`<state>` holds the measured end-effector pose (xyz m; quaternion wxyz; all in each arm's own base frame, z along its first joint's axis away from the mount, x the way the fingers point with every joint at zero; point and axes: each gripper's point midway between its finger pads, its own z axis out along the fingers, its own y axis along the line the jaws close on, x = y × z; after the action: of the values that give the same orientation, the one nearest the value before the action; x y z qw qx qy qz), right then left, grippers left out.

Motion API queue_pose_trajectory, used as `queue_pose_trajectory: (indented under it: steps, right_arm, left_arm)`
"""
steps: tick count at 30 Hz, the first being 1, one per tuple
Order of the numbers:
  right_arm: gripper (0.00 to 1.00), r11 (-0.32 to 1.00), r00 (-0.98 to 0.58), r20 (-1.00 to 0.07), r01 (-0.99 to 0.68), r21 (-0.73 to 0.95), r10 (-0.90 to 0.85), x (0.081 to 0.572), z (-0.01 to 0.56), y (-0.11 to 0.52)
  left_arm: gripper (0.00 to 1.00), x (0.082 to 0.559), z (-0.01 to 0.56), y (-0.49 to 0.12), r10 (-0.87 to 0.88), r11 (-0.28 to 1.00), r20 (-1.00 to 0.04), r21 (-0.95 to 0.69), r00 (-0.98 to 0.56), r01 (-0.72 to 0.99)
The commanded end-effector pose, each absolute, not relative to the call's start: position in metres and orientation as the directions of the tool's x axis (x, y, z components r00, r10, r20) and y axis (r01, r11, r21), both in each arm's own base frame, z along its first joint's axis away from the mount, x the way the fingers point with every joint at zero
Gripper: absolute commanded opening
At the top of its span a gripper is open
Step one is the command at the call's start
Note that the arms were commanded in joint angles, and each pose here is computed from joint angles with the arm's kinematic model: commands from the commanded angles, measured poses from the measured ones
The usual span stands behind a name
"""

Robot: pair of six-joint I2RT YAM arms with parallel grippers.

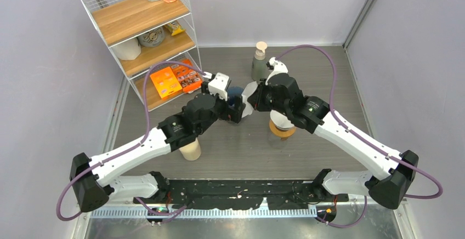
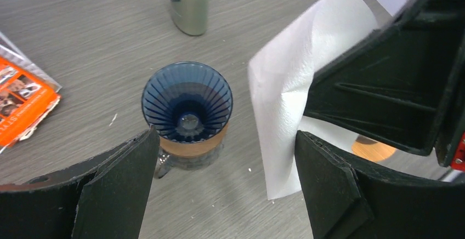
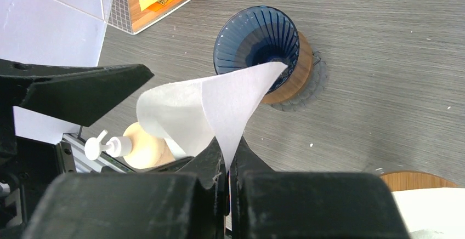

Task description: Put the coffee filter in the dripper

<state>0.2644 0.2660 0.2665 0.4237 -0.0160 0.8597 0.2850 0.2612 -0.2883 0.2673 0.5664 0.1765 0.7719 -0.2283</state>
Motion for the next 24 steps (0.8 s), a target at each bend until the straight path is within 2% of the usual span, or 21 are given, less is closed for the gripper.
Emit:
queue_pose_trajectory:
  steps: [1, 9, 19, 24]
  right_arm:
    - [0.05, 0.819, -0.601, -0.765, -0.304, 0.487, 0.232, 0.265, 0.283, 0.268]
    - [0.05, 0.780, -0.592, -0.784, -0.397, 0.484, 0.185, 0.257, 0.289, 0.278]
    - [0.05, 0.762, -0.571, -0.811, -0.466, 0.449, 0.128, 0.252, 0.293, 0.283]
    - [0.05, 0.756, -0.572, -0.815, -0.494, 0.429, 0.088, 0.250, 0.290, 0.285]
  left_arm:
    - [1.00, 0.272, 0.303, -0.273, -0.104, 0.877, -0.973, -0.189, -0.208, 0.442]
    - [1.00, 0.281, 0.302, -0.267, -0.091, 0.913, -0.977, -0.158, -0.191, 0.376]
    - [0.99, 0.284, 0.307, -0.278, -0.055, 0.912, -0.982, -0.123, -0.181, 0.391]
    - [0.84, 0.284, 0.307, -0.285, -0.047, 0.902, -0.982, -0.120, -0.183, 0.414]
